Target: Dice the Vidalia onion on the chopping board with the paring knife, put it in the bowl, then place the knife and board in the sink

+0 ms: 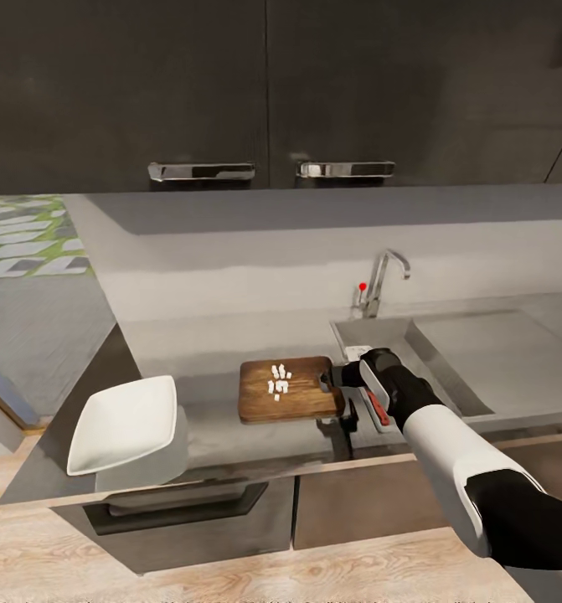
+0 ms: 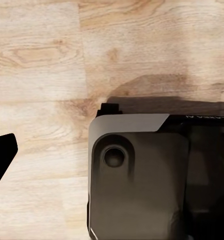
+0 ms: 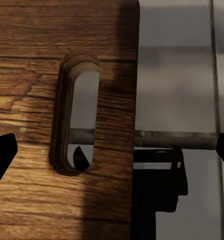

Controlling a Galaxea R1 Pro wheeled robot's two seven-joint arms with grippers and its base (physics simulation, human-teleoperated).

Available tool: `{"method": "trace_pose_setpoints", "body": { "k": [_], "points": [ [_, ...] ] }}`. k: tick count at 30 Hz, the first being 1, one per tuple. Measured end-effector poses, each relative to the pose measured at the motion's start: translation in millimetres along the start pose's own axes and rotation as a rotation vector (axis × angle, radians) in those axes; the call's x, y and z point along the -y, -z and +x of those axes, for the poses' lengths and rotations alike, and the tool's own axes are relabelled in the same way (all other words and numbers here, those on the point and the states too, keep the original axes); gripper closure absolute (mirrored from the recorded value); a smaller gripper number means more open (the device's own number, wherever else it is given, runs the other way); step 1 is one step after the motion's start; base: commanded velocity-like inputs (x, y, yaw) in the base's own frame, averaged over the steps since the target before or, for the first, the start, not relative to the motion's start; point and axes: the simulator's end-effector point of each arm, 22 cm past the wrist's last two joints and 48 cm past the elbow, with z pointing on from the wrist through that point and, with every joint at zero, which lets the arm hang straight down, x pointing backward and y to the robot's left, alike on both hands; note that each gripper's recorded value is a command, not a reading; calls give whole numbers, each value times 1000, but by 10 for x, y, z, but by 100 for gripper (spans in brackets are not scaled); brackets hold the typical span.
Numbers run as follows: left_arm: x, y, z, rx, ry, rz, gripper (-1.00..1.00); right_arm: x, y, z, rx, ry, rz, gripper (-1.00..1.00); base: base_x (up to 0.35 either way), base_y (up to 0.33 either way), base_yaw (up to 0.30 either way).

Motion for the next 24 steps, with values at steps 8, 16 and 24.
{"method": "trace_pose_setpoints", "body": {
  "k": [8,16,24],
  "points": [
    [1,-16,54,-13,-1,0,-100,11,-65,58,-12,-2,-1,-100,37,-59,0],
    [-2,-26,85,-20,-1,-1,-100,5,-108,92,-20,-2,-2,-100,47,-56,0],
    [-2,-26,86,-20,-1,-1,-100,-30,-111,92,-20,-1,-7,-100,1,-1,0]
  ]
}}
